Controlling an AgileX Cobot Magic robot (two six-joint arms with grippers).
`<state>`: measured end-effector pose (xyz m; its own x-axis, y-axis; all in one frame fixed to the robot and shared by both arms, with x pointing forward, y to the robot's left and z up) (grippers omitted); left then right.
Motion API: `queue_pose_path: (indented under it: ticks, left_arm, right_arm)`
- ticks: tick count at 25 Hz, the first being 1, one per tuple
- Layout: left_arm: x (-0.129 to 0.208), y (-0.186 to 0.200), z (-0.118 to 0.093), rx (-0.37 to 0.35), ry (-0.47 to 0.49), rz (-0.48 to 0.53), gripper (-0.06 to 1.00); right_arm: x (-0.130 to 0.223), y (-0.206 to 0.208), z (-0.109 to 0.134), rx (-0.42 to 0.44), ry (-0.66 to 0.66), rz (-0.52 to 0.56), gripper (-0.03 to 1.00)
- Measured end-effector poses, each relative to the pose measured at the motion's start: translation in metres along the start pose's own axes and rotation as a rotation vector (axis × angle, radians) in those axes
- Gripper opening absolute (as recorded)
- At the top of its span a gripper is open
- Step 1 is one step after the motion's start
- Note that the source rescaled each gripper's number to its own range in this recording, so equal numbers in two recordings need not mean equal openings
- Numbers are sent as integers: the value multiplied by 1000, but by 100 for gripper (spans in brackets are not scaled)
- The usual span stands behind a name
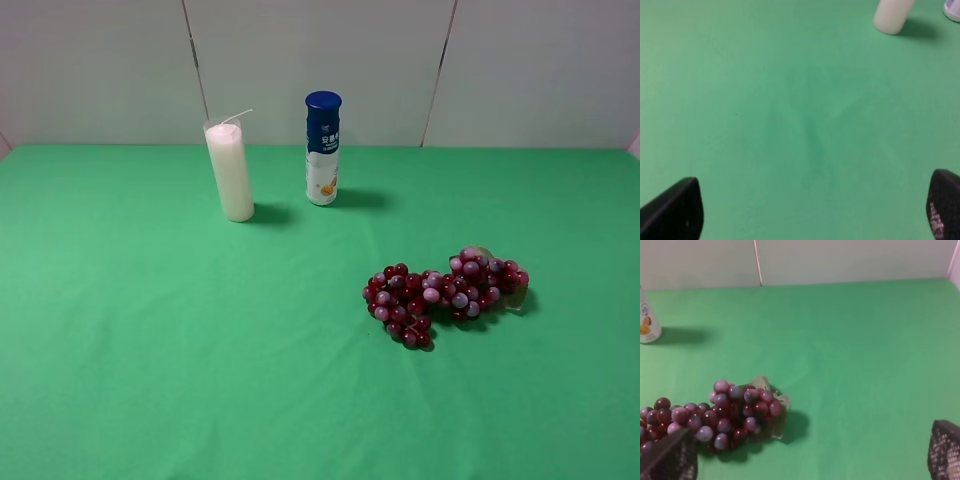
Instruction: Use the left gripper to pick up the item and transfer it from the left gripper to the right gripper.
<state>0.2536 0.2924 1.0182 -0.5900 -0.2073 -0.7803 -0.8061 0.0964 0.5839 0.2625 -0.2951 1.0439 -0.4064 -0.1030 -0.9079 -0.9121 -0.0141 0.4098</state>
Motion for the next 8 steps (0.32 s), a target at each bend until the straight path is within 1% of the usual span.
queue_pose_path:
  ticks: [8]
  left_arm:
    - [0,0,0,0,0,0,87]
  right_arm:
    - [0,0,0,0,0,0,100]
Point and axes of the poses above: a point on each arm's last joint axis where the gripper is mounted, y pointing back along that axis away from the gripper, z along the wrist's bending axis when the last joint is at zero, x = y × z, the point moved 3 cm from there along -y, pointing out along that axis toward the gripper, and after that the axes turned 8 degrees about y, right-handed, at the moved point
